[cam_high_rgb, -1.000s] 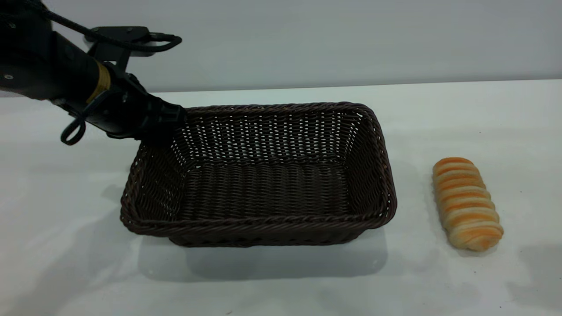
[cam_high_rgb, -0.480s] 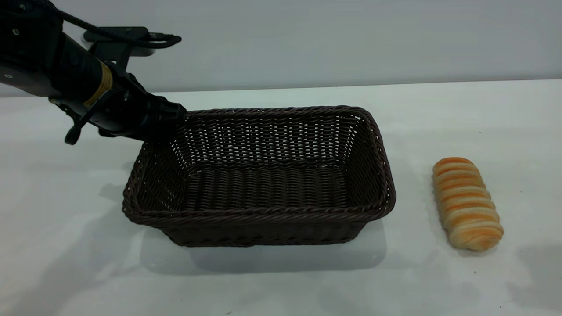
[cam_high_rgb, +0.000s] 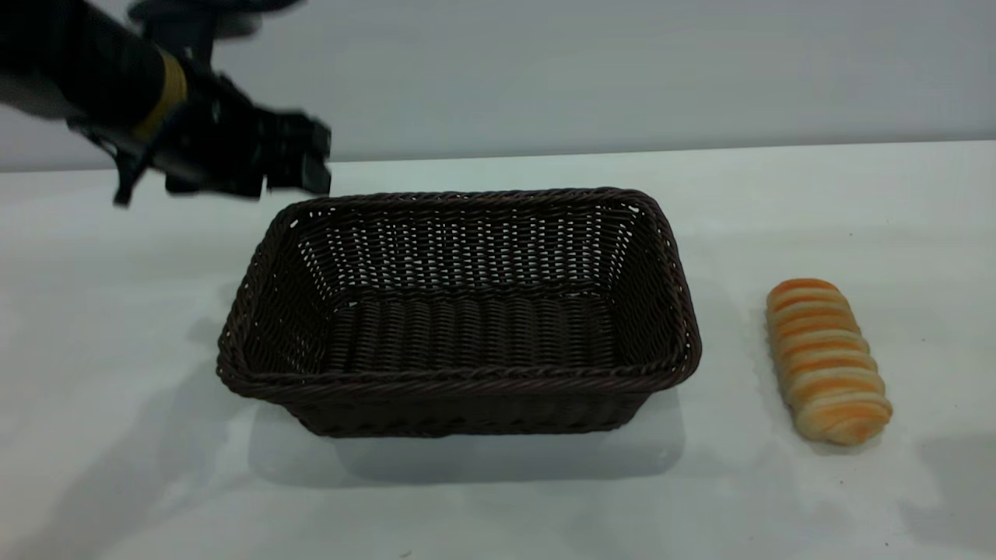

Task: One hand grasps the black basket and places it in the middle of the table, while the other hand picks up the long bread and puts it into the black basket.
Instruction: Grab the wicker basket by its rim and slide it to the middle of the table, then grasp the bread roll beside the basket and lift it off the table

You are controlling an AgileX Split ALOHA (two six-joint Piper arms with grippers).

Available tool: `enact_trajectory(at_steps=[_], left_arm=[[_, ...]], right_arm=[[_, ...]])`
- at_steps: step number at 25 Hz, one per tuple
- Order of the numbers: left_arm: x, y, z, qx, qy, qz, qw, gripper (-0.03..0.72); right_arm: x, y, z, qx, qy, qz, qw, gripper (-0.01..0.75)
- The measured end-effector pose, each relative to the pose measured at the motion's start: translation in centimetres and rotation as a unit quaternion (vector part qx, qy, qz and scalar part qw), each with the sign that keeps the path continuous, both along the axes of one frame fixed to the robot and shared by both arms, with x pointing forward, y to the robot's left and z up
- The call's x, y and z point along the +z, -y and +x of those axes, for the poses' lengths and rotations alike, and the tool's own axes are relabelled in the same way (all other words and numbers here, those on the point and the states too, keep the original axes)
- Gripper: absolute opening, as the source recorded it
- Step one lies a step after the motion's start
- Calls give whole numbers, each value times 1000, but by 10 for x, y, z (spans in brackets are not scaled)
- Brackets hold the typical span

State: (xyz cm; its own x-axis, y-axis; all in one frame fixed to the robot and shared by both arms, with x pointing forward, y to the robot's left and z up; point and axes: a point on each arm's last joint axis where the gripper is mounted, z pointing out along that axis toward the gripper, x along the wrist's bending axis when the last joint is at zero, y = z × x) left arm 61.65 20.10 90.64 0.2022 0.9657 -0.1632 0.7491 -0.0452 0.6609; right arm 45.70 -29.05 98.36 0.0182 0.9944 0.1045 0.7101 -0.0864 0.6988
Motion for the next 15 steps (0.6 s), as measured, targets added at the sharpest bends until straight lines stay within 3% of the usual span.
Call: enact_trajectory(at_steps=[6,15], left_arm=[[75,2,-10,-11,89,-42,995,625],[199,-10,-59,-19,256,-75,964,594]], right_arm=[[-11,-1,1,-3,-35,11,999,401],[-62,-8,13,-11,-148,36,988,401]])
